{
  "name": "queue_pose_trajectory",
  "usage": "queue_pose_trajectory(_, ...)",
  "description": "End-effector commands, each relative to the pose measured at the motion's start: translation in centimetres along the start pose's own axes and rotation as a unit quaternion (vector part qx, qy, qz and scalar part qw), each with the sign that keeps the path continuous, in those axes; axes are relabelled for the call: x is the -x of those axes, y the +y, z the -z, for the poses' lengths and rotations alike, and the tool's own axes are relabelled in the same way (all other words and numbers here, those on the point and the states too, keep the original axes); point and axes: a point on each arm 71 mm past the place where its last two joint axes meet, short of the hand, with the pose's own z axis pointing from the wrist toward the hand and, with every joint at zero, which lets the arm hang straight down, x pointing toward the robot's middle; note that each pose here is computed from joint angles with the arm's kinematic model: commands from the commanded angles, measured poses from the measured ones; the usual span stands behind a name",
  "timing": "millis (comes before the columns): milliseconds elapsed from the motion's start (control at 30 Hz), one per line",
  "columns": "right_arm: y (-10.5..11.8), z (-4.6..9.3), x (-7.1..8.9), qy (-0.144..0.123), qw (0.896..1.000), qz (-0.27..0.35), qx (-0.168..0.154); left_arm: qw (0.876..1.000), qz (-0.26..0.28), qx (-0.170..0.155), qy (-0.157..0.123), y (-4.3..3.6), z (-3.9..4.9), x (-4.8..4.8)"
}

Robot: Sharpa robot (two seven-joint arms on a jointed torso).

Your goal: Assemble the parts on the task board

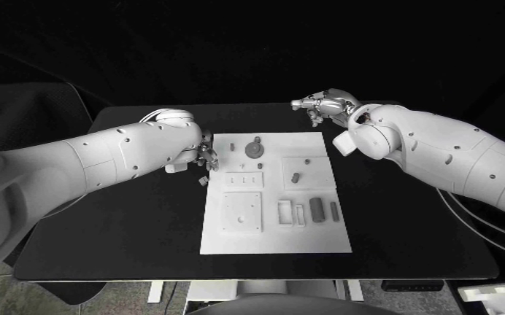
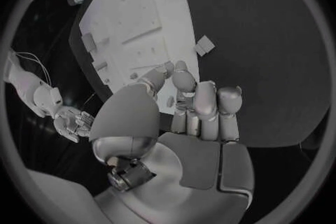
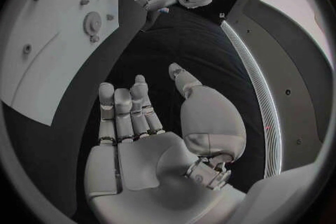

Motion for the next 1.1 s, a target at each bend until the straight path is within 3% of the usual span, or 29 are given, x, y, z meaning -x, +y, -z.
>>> queue_pose_trajectory(33, 0.0, 0.0, 0.0, 0.005, 1.0, 0.003, 0.002, 0.991, 0.001, -0.082, -0.103, -0.33, 0.46, 1.38)
queue_pose_trajectory(233, 0.0, 0.1, 0.1, 0.005, 1.0, 0.004, 0.002, 0.975, 0.008, -0.135, -0.178, 1.32, 1.38, 1.95)
queue_pose_trajectory(367, -0.1, 0.2, 0.2, 0.004, 1.0, 0.005, 0.001, 0.966, 0.003, -0.154, -0.209, 2.55, 1.9, 1.6)
queue_pose_trajectory(467, -0.1, 0.2, 0.3, 0.003, 1.0, 0.005, 0.001, 0.959, -0.005, -0.168, -0.23, 3.35, 2.23, 0.75)
queue_pose_trajectory(700, -0.2, 0.2, 0.2, 0.005, 1.0, 0.006, 0.001, 0.952, -0.031, -0.194, -0.235, 4.38, 2.4, -1.62)
queue_pose_trajectory(867, -0.3, 0.2, 0.3, 0.004, 1.0, 0.007, 0.0, 0.941, -0.046, -0.216, -0.257, 4.88, 2.41, -2.84)
queue_pose_trajectory(1100, -0.4, 0.3, 0.3, 0.005, 1.0, 0.007, -0.001, 0.949, -0.061, -0.205, -0.232, 5.66, 1.93, -4.18)
